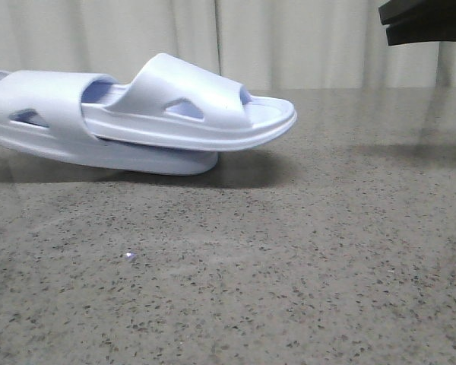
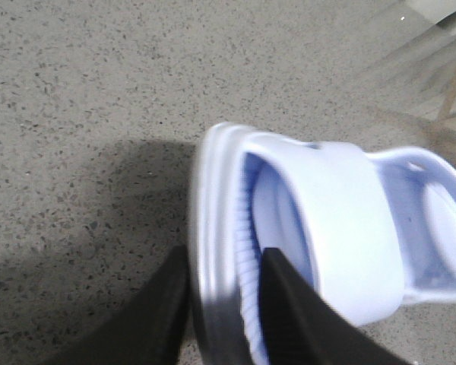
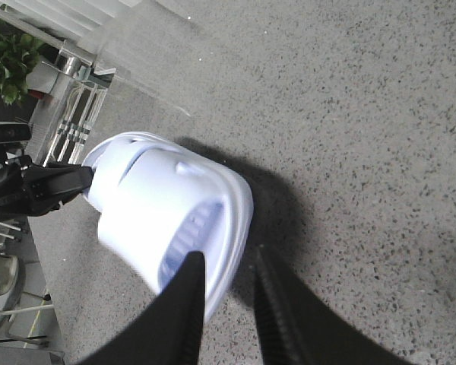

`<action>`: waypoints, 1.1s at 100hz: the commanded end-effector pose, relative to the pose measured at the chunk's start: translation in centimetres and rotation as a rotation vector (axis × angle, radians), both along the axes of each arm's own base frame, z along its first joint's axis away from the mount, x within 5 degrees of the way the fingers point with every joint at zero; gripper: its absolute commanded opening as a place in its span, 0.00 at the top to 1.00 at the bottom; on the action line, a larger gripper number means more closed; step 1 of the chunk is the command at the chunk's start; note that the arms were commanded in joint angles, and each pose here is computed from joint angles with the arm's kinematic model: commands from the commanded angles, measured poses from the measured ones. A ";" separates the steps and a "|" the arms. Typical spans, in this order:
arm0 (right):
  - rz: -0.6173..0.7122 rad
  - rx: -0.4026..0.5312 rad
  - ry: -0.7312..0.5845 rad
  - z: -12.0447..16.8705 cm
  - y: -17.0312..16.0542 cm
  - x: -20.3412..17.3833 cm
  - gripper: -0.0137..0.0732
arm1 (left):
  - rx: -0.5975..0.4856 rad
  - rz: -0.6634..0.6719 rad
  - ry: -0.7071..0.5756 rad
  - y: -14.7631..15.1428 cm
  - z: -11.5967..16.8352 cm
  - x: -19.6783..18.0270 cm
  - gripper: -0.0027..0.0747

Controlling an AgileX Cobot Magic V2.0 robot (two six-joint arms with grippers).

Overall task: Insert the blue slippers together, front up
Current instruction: 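Lower the stacked slippers onto the table and open both grippers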

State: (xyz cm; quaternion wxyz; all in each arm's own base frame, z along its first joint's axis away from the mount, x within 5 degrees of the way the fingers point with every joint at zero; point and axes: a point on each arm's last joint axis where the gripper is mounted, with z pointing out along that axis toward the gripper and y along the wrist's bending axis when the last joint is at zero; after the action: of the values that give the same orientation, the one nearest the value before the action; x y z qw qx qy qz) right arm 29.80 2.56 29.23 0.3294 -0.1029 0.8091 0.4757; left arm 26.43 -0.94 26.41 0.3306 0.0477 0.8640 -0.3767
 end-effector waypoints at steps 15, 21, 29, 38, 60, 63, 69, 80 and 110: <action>0.061 0.053 -0.061 2.3 0.2 -0.9 0.70 | -0.025 -0.004 -0.079 -0.2 2.3 0.1 0.44; 0.061 0.040 -0.058 2.2 0.1 -1.0 0.70 | -0.006 -0.024 -0.094 -0.2 2.8 0.0 0.44; 0.062 0.020 -0.065 2.4 -0.1 -1.2 0.70 | 0.026 -0.054 -0.132 -0.3 4.0 -0.3 0.44; 0.040 -0.005 -0.095 3.1 -0.5 -1.8 0.71 | 0.042 -0.069 -0.193 -0.4 5.7 -0.9 0.44; 0.013 -0.068 -0.186 5.3 -0.4 -3.6 0.90 | 0.088 -0.060 -0.353 -1.0 9.7 -3.3 0.55; 0.008 -0.073 -0.200 5.7 -0.3 -3.8 0.95 | 0.098 -0.053 -0.371 -1.0 10.1 -3.7 0.60; -0.009 -0.085 -0.226 6.2 -0.3 -4.2 0.96 | 0.121 -0.027 -0.418 -1.1 10.9 -4.4 0.76; -0.043 -0.107 -0.279 7.4 -0.2 -5.1 0.94 | 0.174 0.002 -0.518 -1.2 12.4 -5.9 0.95; -0.276 -0.168 -0.376 7.1 0.5 -9.2 0.94 | 0.279 0.255 -0.757 -1.2 14.8 -10.0 0.95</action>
State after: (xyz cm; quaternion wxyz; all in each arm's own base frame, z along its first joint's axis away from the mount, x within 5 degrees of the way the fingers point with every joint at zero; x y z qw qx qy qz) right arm 22.02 2.67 35.17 0.4741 -0.1335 0.8009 0.3405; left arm 17.43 -2.11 39.77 0.6054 0.1508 0.7593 -0.1852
